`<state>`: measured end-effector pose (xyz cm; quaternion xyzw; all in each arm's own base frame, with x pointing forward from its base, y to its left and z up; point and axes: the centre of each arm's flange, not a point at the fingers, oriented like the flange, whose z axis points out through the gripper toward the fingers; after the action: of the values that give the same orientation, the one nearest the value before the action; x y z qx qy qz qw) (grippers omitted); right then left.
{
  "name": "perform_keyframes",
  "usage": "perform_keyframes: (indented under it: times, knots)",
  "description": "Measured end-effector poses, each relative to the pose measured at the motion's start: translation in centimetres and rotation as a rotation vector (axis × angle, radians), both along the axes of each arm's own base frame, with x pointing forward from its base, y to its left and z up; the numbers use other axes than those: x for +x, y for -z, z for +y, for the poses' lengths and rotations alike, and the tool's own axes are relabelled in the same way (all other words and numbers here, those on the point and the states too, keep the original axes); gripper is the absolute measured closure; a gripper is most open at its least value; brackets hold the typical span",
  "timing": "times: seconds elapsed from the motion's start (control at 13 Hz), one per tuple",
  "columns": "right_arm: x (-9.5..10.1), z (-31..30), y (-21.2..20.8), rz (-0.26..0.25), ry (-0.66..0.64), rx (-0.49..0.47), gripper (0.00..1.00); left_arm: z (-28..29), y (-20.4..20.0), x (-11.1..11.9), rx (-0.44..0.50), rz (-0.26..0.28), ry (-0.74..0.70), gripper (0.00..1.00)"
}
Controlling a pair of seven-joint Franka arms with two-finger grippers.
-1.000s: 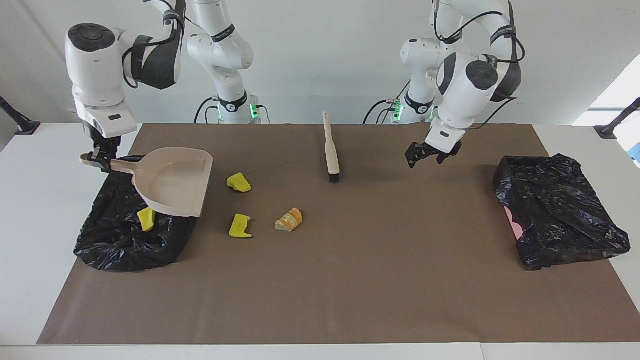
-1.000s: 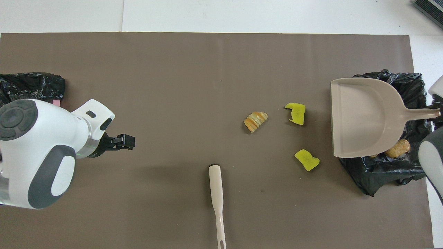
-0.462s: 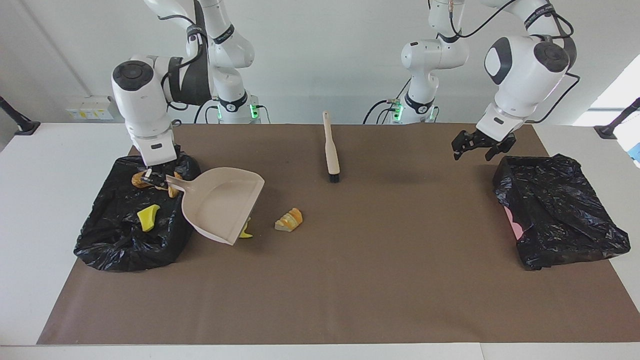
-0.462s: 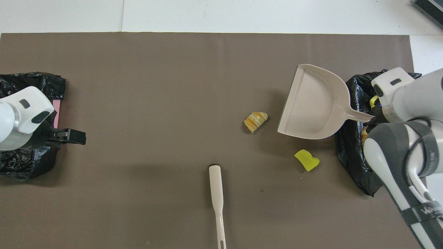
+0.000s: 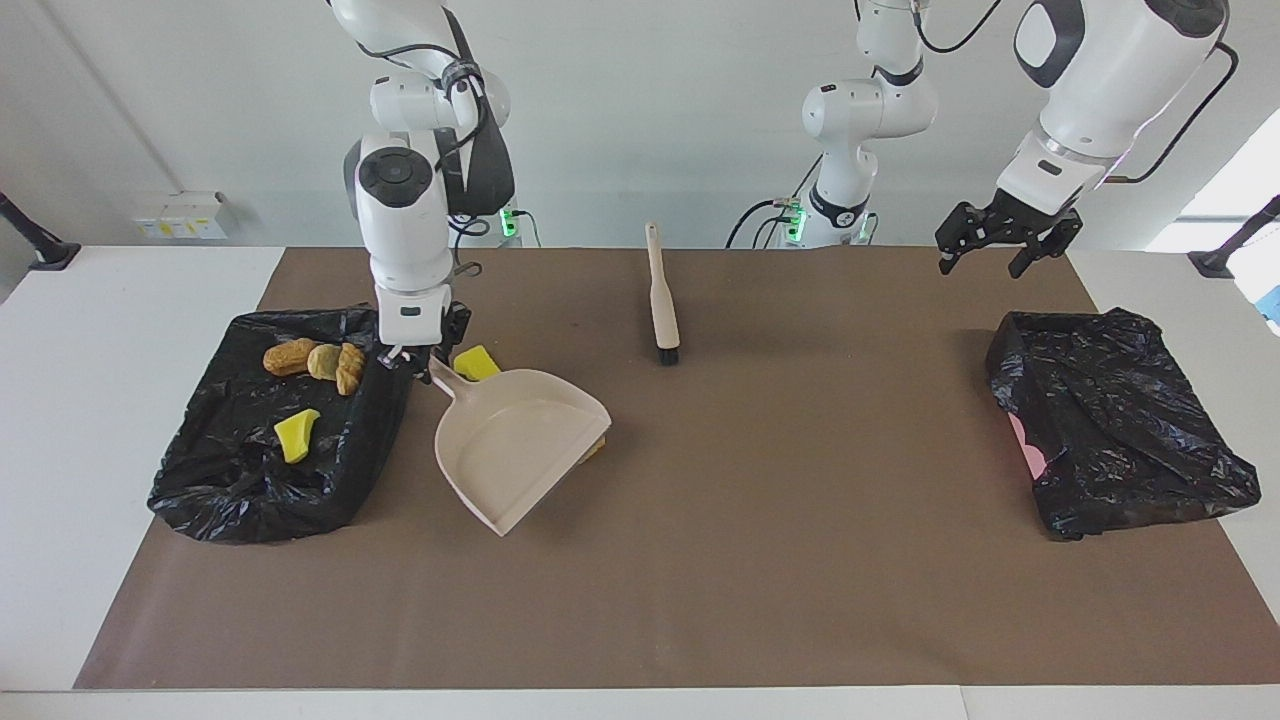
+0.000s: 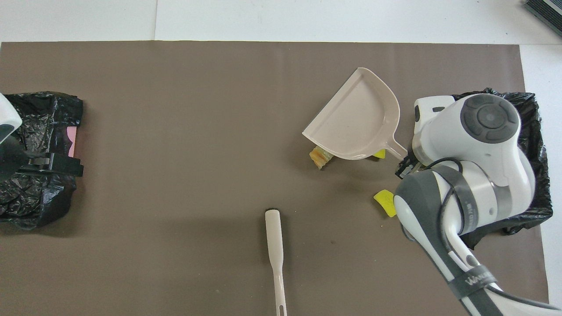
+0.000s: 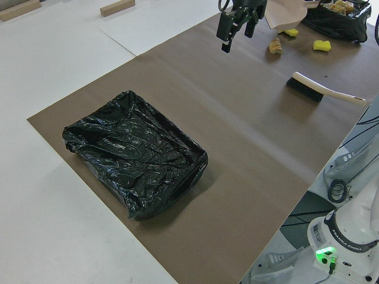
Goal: Sweep and dump trash in bin
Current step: 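Bring the empty dustpan back over the mat with the right gripper, then set the dustpan down on the mat and release with the right gripper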
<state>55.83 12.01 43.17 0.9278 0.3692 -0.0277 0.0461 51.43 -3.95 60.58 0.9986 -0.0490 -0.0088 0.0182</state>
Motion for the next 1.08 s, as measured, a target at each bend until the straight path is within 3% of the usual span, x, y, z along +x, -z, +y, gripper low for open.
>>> perform_keyframes:
  times: [0.31,0.62,1.08]
  knots:
    - [-1.8,9.8,2.3,0.014,0.356,0.041,0.69,0.0,0.0,0.5,-0.002,-0.002,0.0,0.0]
    - [-2.1,20.0,3.5,0.003,0.614,0.069,0.69,0.0,0.3,0.7,-0.002,0.004,0.0,0.0]
    - [2.3,28.1,6.2,0.013,0.752,0.094,0.69,0.0,0.4,0.7,-0.002,0.006,0.0,0.0]
